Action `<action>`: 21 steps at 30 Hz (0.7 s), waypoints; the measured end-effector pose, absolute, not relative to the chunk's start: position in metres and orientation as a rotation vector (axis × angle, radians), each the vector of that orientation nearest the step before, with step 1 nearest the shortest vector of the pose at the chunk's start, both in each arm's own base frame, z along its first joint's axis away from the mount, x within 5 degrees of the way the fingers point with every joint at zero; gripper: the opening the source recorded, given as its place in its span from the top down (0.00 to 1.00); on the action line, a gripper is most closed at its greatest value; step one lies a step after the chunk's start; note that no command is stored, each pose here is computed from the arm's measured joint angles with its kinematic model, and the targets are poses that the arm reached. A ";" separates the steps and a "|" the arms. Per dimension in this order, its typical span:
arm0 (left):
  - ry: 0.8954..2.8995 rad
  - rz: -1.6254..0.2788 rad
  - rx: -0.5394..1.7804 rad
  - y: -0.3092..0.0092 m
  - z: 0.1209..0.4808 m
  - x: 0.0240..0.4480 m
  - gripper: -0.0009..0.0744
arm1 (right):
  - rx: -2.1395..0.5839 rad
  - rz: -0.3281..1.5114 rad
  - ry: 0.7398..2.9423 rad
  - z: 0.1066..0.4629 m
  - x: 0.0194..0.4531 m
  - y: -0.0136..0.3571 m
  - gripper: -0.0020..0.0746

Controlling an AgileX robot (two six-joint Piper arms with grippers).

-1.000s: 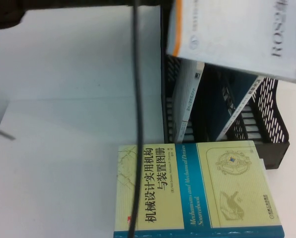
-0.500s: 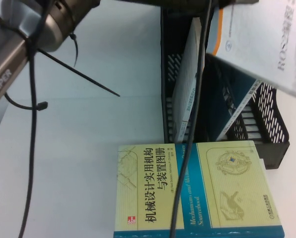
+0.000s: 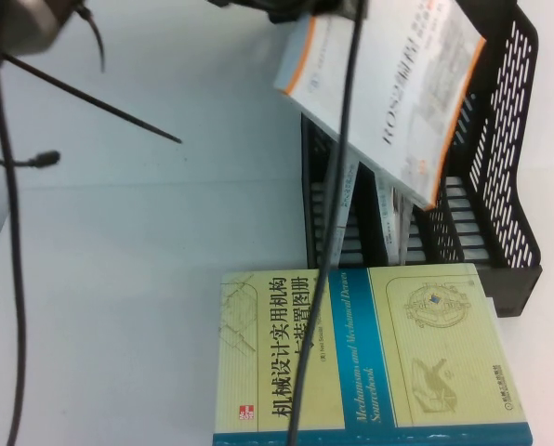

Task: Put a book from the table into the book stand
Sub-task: Place the book on the book shelf

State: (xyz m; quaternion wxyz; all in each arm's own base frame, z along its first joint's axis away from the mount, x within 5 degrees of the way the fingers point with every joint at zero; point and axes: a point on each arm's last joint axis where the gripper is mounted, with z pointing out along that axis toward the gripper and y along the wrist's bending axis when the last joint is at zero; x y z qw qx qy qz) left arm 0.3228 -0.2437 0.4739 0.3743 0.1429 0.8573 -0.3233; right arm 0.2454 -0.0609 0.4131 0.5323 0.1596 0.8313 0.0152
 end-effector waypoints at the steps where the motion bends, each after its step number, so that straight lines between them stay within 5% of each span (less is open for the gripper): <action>1: 2.196 -0.805 0.355 -0.239 0.478 0.321 0.84 | 0.376 0.034 1.986 0.413 0.246 -0.061 0.96; 21: 2.098 -1.065 0.314 -0.244 0.501 0.310 0.84 | 0.402 0.102 2.012 0.407 0.252 -0.059 0.96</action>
